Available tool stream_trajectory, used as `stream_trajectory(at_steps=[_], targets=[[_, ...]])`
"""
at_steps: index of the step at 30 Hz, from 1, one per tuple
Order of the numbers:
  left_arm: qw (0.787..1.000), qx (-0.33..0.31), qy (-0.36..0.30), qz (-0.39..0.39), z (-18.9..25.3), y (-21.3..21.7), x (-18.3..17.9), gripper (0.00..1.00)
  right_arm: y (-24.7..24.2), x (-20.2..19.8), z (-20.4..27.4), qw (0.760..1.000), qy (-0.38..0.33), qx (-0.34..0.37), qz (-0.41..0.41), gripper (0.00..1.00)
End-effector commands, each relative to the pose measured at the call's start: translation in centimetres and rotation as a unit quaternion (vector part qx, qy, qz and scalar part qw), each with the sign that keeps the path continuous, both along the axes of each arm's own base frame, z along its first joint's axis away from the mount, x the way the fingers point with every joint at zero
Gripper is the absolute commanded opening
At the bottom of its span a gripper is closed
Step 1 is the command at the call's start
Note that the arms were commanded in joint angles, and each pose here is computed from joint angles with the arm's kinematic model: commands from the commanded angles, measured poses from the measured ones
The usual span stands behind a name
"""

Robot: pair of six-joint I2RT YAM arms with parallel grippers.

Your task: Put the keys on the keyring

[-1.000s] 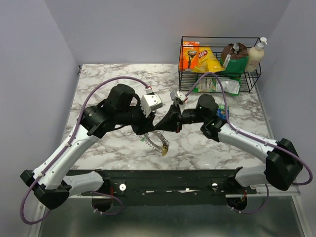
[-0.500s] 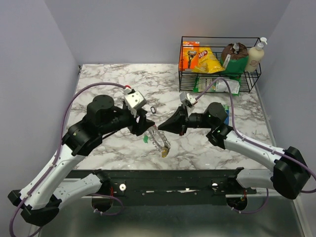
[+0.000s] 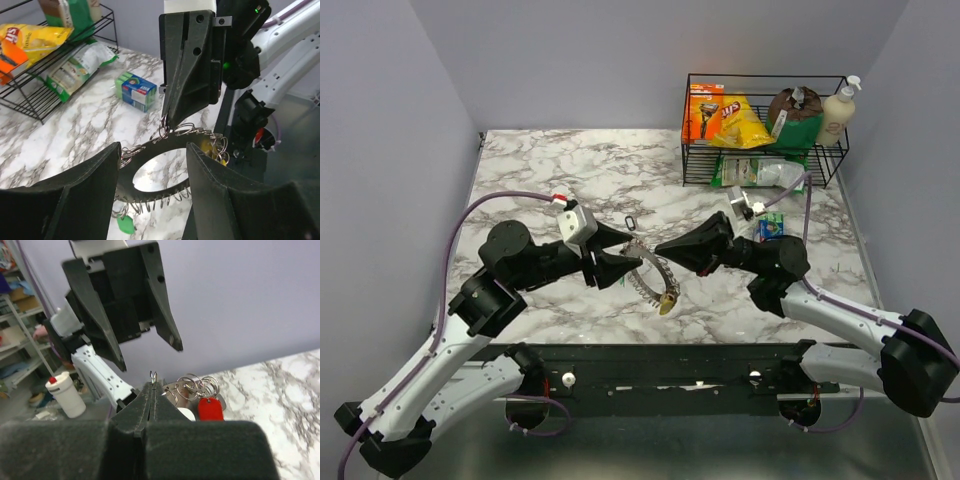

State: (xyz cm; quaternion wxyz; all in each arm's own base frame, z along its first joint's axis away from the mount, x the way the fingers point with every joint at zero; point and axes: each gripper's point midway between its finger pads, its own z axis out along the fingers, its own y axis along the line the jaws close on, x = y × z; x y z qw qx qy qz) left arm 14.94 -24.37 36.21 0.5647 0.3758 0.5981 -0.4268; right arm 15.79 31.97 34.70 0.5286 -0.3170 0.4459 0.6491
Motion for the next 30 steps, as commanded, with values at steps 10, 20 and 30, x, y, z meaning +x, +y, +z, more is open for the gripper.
stream_trajectory(at_steps=[10,20,30], targets=[[0.985,-0.051,-0.034,-0.159,2.3,-2.4,-4.0,0.52,-2.4,-3.6,6.0,0.984,-0.048,0.151,0.081,0.01],[0.993,-0.039,-0.050,-0.101,2.6,-1.2,-3.0,0.42,-2.5,-4.5,6.1,0.983,-0.073,0.142,0.092,0.01],[0.997,-0.023,-0.041,-0.057,2.0,0.0,-2.4,0.35,-2.5,-4.8,6.2,0.983,-0.080,0.137,0.095,0.01]])
